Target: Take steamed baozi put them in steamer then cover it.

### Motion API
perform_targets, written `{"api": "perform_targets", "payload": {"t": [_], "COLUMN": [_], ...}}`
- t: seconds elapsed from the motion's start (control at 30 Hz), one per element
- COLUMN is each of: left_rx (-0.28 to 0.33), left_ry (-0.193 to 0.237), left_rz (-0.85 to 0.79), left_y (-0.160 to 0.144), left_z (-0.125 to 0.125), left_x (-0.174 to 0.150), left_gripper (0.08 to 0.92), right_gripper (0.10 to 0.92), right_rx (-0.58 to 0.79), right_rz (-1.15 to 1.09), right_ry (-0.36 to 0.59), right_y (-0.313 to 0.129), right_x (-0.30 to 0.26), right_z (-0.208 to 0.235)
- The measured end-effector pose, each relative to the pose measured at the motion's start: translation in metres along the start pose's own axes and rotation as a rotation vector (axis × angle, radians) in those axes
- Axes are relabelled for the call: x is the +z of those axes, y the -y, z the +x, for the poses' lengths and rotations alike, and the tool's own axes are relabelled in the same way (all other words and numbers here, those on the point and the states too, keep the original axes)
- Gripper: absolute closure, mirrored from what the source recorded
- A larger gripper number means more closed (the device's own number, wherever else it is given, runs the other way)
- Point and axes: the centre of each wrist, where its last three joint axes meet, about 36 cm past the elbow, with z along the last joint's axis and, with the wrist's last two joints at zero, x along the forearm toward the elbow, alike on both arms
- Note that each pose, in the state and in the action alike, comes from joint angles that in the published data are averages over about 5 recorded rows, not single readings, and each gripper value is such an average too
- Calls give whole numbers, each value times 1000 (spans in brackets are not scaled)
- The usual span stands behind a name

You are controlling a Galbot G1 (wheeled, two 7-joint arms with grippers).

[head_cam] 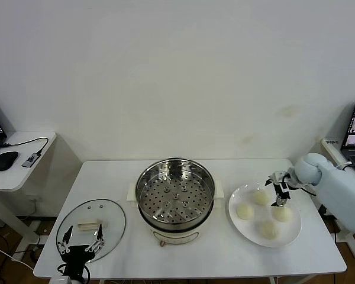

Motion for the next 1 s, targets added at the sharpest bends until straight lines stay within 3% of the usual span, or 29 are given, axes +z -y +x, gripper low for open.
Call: {"api": "perform_targets", "payload": {"t": [0.5,0.83,1.0], "left_rx": [-9,-16,-16], "left_ry": [4,8,11], "left_rz": [-2,-3,-1], "left_y": [1,0,0], "left_z": [-3,-4,-4], "left_x": [1,0,-1], "left_gripper": [177,177,177], "right_gripper": [221,384,425], "right_rx": [-4,-1,4], "right_rz": [-6,-4,-5], "right_ry": [-14,-22,-23], "right_y": [6,8,10], "right_x": [-14,-18,-18], "right_z": [-25,-27,-21]}}
